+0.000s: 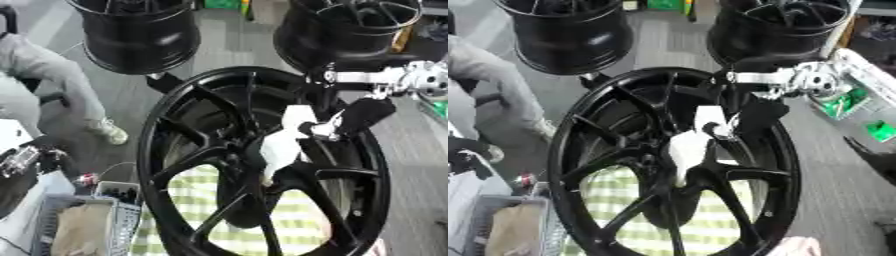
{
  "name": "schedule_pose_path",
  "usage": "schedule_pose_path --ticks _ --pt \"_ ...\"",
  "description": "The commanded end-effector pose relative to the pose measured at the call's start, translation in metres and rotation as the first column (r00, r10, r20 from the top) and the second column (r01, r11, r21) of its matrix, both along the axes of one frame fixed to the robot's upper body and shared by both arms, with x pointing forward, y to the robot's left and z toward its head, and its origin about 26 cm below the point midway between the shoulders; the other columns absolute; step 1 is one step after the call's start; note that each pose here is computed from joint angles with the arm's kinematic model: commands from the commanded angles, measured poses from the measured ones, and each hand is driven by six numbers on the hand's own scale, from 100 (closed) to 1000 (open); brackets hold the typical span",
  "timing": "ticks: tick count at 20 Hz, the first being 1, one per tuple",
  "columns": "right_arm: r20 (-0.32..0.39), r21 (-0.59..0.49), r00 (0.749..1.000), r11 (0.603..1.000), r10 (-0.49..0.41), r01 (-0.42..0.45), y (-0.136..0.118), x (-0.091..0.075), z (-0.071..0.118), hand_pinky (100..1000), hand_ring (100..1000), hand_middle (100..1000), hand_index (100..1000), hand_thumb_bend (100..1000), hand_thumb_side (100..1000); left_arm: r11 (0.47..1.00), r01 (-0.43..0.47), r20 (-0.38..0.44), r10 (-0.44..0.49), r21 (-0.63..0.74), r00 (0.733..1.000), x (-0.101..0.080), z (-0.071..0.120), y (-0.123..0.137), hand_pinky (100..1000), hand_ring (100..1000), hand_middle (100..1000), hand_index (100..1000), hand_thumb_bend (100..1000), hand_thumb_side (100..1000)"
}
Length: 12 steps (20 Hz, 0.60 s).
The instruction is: Pull the pin out of the wheel hub.
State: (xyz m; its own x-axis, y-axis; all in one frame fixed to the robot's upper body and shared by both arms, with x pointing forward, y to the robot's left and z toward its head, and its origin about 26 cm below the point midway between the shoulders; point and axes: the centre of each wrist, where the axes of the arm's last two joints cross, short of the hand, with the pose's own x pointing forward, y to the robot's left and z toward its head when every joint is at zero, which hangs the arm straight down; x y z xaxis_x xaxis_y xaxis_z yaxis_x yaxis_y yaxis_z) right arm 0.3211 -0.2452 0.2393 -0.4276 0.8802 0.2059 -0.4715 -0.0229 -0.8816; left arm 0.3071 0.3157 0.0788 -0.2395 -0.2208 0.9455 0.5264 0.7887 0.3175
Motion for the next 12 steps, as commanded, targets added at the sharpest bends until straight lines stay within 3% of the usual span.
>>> schedule_pose_path --ticks 1,12 --pt "0.022 -0.012 0.999 1.0 -0.023 0.024 -0.004 0.006 0.004 689 645 819 931 273 477 1.0 0.01 0.025 -0.01 0.017 1.0 0.002 0.009 0.001 597 463 585 715 100 907" --pt "-0.022 -0.042 0.999 0.999 -0.03 0.029 -0.007 0.015 -0.009 684 635 792 896 271 463 1.0 0.011 0.024 -0.012 0.019 1.0 0.002 0.008 0.001 597 463 585 715 100 910"
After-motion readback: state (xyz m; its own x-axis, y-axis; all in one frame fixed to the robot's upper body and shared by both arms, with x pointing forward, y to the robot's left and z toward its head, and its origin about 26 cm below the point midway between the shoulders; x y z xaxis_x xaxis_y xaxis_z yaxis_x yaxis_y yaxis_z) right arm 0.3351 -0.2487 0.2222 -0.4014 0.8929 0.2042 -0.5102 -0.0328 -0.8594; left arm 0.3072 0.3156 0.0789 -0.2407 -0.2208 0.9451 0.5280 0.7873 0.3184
